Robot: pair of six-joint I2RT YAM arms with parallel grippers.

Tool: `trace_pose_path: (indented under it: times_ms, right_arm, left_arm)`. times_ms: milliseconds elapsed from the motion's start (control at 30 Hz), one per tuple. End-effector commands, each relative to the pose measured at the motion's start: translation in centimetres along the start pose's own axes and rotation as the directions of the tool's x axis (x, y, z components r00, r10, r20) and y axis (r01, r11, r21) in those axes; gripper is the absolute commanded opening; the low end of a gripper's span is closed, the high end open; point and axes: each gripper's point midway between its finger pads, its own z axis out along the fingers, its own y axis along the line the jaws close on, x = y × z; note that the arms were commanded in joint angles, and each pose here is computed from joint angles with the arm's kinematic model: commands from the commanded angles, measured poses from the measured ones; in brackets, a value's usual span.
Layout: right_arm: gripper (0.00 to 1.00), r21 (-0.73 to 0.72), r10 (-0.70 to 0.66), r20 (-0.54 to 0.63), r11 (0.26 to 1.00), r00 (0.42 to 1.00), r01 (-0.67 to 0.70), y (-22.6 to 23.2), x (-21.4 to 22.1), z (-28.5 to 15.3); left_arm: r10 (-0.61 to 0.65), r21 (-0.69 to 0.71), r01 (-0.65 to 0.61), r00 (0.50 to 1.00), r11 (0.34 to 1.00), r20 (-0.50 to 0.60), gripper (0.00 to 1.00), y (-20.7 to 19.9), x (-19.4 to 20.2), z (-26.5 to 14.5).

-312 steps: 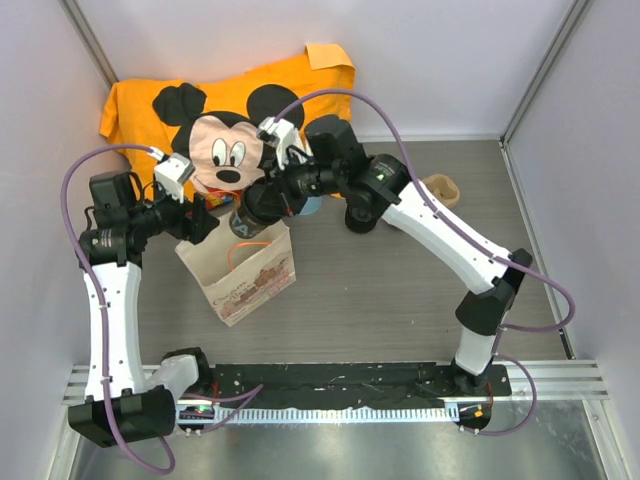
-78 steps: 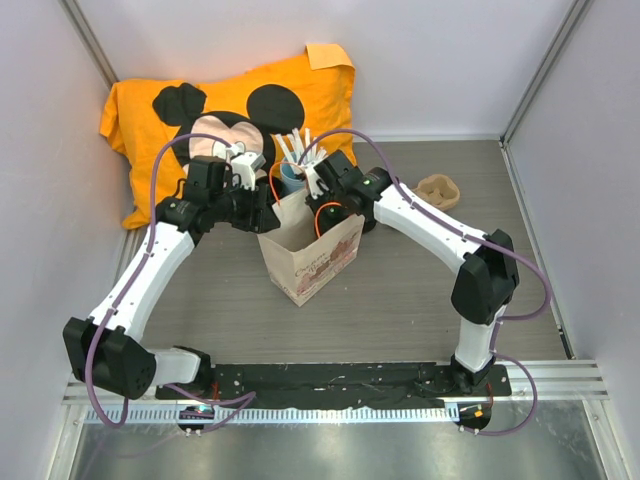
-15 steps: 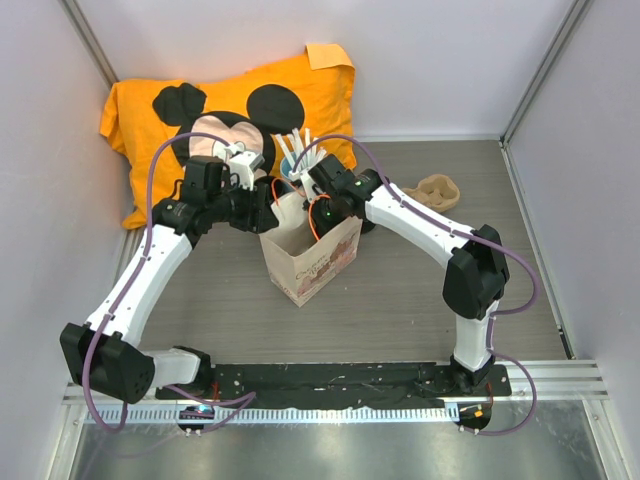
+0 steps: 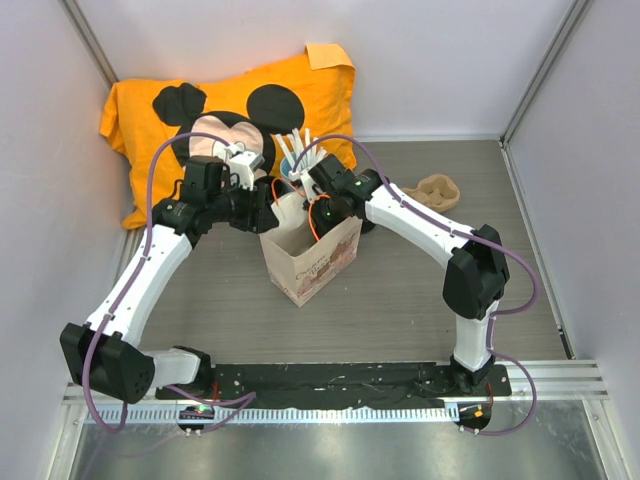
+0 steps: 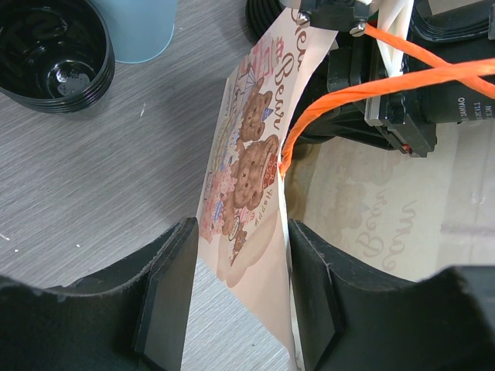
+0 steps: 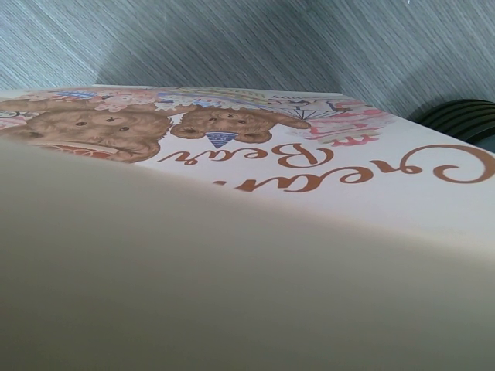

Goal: Pack the takeout coffee

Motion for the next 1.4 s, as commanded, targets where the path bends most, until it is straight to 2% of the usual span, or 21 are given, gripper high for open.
trace_pose_path:
  times_ms: [0,1000,1233,1267,1367]
  right_arm:
    - [0.01,-0.002,-0.016,-0.080,1.000,0.997,0.016,0.1,2.2,0.7]
    - [0.01,-0.006,-0.013,-0.112,1.000,0.994,0.013,0.2,3.3,1.7]
    - [0.22,-0.011,-0.031,-0.063,0.999,0.998,0.031,0.4,1.8,0.1]
    - [0.29,-0.015,-0.033,-0.055,0.999,0.998,0.033,0.5,1.5,-0.1]
    - [0.39,-0.020,-0.042,-0.033,0.999,0.999,0.042,0.6,0.9,-0.9]
  left_arm:
    - [0.050,0.001,-0.050,0.996,0.999,0.067,0.54,-0.7,-2.0,-1.3]
    - [0.052,0.001,-0.052,0.996,0.999,0.069,0.57,-0.7,-2.0,-1.4]
    - [0.050,-0.002,-0.050,0.996,0.999,0.068,0.58,-0.7,-2.0,-1.4]
    - [0.050,-0.002,-0.050,0.996,0.999,0.069,0.58,-0.7,-2.0,-1.4]
    - [0.051,-0.002,-0.051,0.996,0.999,0.070,0.58,-0.7,-2.1,-1.4]
